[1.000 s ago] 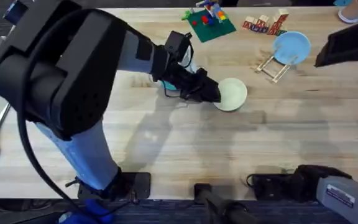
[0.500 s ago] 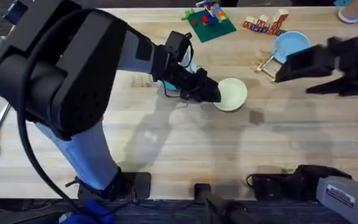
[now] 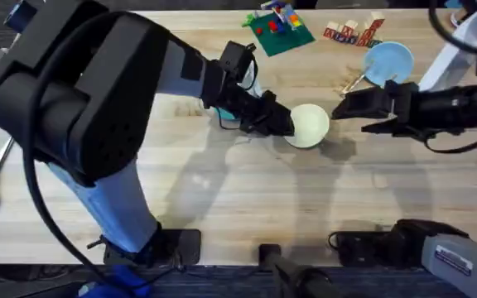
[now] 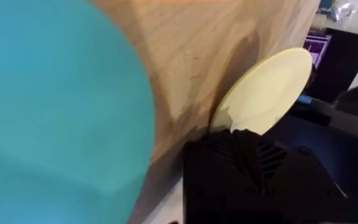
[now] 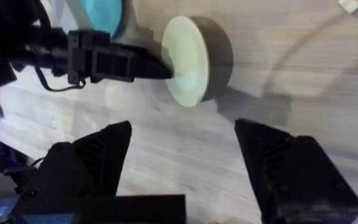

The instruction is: Pick up the plates from the table one by one and place each into a slot on the dish rack.

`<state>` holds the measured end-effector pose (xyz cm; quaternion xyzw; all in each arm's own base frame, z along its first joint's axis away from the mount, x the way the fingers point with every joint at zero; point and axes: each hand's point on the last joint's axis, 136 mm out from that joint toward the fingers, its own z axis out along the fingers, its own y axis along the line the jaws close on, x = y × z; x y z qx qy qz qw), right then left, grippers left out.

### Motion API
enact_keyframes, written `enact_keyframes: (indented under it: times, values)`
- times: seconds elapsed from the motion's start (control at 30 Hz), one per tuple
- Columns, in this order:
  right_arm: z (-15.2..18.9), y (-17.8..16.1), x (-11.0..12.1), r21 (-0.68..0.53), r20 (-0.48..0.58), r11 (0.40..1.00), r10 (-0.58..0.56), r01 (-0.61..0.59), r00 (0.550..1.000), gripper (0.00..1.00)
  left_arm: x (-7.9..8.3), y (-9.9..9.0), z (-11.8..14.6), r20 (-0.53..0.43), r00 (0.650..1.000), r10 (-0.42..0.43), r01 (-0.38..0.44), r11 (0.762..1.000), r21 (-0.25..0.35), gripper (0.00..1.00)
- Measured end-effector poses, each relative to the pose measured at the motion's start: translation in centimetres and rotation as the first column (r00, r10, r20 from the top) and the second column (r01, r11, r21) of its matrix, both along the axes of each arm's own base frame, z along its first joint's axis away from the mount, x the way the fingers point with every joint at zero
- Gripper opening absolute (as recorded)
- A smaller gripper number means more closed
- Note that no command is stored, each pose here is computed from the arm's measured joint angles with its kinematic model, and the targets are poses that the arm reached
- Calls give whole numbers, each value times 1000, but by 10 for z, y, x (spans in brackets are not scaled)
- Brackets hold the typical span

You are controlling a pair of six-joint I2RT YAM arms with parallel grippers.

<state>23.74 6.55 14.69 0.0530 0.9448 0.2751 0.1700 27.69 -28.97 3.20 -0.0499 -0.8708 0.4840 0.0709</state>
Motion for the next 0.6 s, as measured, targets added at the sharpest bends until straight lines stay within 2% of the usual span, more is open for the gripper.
enact_keyframes:
  times: [0.23,0.6]
  values:
    - [-28,0,3,20,-57,999,-27,28,998,995,0,0,0,0,1000,0,0,1000,0,40]
    - [-49,-1,9,34,-156,996,-71,77,985,996,0,0,0,0,1000,0,0,1000,0,40]
